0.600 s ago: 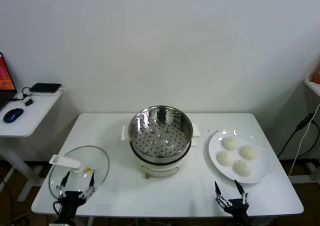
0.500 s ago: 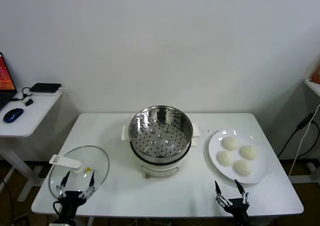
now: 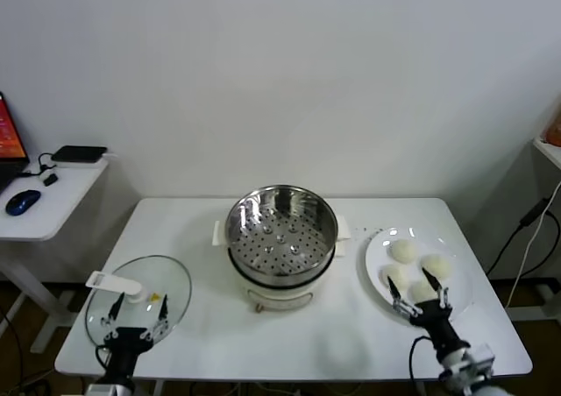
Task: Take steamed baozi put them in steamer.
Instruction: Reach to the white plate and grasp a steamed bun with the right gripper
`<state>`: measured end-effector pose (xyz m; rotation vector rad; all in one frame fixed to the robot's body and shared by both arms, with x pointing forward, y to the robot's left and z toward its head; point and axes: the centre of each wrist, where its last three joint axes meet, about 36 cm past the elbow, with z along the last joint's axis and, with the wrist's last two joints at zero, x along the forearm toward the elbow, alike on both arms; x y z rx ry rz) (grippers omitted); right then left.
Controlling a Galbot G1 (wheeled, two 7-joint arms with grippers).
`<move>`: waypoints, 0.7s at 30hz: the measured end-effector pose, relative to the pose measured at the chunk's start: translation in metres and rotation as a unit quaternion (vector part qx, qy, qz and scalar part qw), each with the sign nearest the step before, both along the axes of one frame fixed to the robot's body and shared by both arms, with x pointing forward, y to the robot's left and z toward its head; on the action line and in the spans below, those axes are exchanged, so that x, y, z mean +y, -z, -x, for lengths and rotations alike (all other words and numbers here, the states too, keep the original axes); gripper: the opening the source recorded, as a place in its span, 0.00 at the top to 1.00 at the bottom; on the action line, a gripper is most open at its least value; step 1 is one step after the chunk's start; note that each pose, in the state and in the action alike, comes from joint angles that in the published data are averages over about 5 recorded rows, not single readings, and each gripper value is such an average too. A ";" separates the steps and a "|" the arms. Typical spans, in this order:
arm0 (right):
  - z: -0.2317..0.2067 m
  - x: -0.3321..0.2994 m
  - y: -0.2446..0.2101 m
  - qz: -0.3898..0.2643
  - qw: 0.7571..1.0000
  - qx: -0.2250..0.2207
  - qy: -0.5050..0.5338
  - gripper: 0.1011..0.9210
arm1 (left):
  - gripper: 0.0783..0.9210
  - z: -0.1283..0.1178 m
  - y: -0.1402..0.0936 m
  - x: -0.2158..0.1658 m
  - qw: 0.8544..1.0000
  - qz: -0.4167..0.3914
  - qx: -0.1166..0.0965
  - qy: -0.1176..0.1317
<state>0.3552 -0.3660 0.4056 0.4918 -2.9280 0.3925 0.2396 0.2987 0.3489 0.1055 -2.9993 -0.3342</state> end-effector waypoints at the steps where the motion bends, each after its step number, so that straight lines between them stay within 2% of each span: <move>1: -0.009 -0.005 -0.007 0.013 1.000 0.004 -0.011 0.12 | 0.12 0.000 -0.001 -0.001 1.000 0.000 0.000 0.001; 6: -0.053 -0.030 -0.041 0.079 0.994 0.025 -0.071 0.12 | 0.12 -0.002 -0.004 -0.006 1.000 0.006 -0.006 0.003; 11: -0.098 -0.053 -0.071 0.151 0.977 0.055 -0.141 0.12 | 0.12 -0.004 -0.004 -0.011 1.000 0.010 -0.008 0.003; 16: -0.144 -0.072 -0.096 0.222 0.947 0.092 -0.215 0.12 | 0.12 -0.003 0.000 -0.014 1.000 0.012 -0.003 0.004; 21: -0.191 -0.083 -0.119 0.285 0.906 0.130 -0.284 0.12 | 0.12 -0.001 0.003 -0.016 1.000 0.015 0.002 0.000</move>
